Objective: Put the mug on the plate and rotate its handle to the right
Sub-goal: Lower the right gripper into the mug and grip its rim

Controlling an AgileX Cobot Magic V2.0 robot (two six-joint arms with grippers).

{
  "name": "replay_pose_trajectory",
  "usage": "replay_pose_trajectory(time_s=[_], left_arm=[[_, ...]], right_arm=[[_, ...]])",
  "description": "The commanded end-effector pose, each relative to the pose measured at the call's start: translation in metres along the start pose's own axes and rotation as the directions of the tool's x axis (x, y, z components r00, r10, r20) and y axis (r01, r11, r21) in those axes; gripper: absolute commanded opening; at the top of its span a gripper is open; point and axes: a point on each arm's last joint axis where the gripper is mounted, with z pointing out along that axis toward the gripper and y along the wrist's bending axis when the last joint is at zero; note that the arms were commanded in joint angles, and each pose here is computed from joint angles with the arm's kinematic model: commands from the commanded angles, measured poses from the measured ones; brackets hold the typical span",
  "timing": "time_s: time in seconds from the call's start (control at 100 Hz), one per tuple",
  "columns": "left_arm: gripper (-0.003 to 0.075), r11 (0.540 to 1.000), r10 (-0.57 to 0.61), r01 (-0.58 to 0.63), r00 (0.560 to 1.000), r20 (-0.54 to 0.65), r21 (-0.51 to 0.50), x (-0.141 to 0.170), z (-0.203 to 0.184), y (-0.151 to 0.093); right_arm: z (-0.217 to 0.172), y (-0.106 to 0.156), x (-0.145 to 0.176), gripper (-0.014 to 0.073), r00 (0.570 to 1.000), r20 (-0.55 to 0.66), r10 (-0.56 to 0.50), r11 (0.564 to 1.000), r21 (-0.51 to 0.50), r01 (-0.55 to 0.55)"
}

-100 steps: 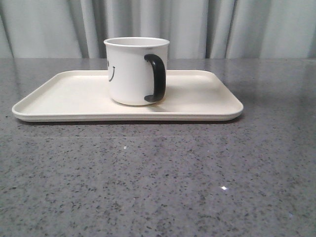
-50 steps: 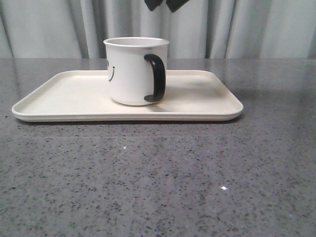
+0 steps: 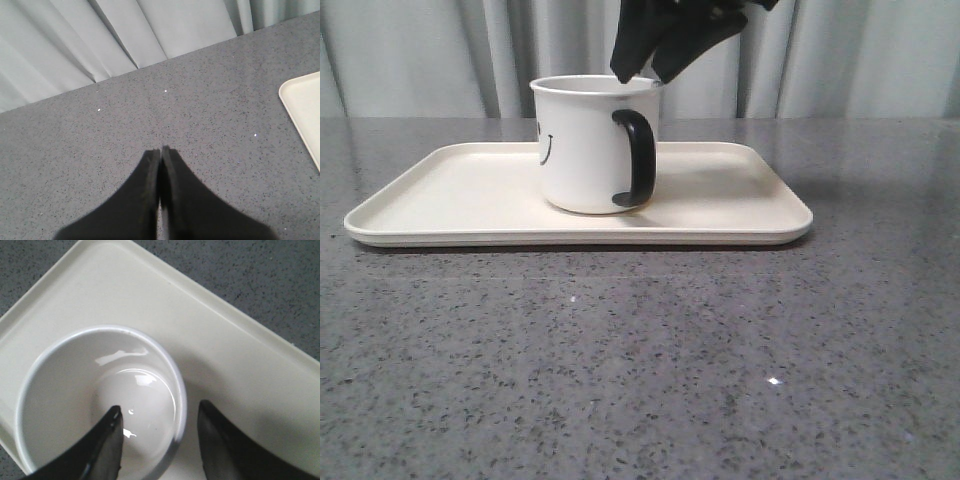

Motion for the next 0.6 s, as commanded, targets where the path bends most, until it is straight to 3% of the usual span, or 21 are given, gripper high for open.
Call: replay_pose_trajectory(time_s=[0.0, 0.59], left_arm=[[-0.0020, 1.000, -0.014, 0.015, 0.999, 0.044, -0.017, -0.006, -0.004, 0.004], [-0.0020, 1.000, -0.014, 0.015, 0.999, 0.044, -0.017, -0.006, -0.004, 0.004]], right_arm=[[-0.023, 0.005, -0.016, 0.0367, 0.994, 0.105, -0.006, 1.000, -0.001, 0.006], [-0.007, 0.002, -0.010, 0.0360, 0.999, 0.046, 0.008, 1.000, -0.010, -0.007]])
